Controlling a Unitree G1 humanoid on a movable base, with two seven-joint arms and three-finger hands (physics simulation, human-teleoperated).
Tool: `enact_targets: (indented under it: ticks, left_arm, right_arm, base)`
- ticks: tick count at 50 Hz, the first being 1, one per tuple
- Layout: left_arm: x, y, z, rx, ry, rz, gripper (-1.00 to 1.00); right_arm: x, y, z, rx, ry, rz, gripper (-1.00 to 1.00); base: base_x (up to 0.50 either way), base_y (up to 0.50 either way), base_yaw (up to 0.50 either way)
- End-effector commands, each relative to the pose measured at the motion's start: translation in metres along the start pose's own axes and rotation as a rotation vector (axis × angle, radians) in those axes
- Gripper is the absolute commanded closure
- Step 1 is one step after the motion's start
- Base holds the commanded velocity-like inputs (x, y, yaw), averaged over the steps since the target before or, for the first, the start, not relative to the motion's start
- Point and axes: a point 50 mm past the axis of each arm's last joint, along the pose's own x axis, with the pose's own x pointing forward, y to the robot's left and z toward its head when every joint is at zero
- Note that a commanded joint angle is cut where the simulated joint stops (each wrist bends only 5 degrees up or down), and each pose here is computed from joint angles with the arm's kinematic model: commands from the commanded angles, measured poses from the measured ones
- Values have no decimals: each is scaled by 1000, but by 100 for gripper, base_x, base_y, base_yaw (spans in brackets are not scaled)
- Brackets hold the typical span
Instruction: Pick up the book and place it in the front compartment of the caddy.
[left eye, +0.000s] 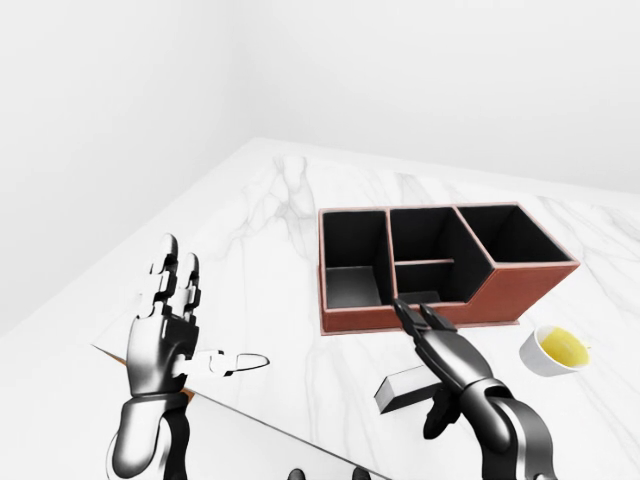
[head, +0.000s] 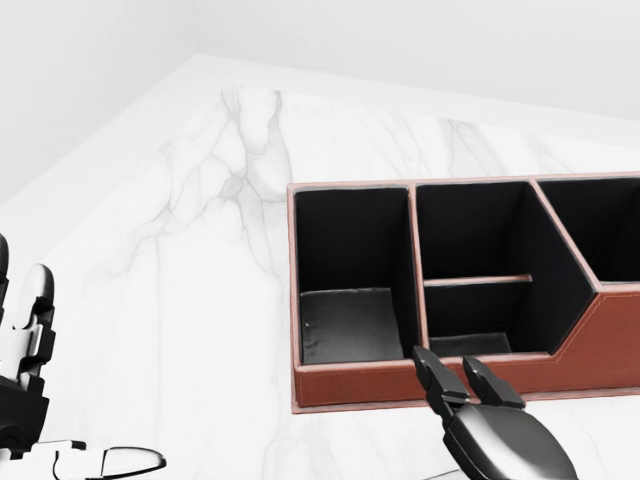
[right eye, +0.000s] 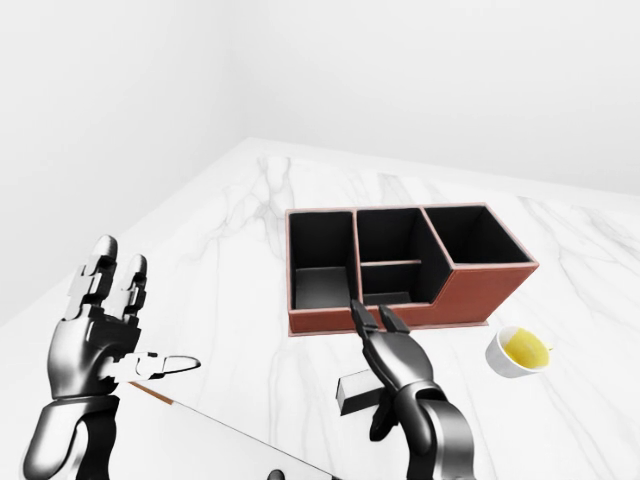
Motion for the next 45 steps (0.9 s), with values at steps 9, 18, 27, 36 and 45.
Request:
enact_targets:
  ticks: [9,18,27,36,45]
  left_arm:
    - [4,1,-10,-10,30,16,-100]
    - [5,1,-10,-11,30,16,-100]
    - [5,1,-10,-11,31,16,-100]
    - [4,0,-11,-11,35,15,-100]
    - [5,1,-10,-12,29,17,-100]
  right_arm:
    - [13,7,-8,-33,43,46,-100]
    - [17,9,-9,-58,62,62,-100]
    - [22,9,-4,-88,59,62,-100]
    - [32,15,-4,-136,75,98,-100]
    - [37,27,2,-158,62,150,-100]
  base:
    - [0,0,0]
    - [0,0,0]
    - [0,0,0]
    - [0,0,0]
    - [0,0,0]
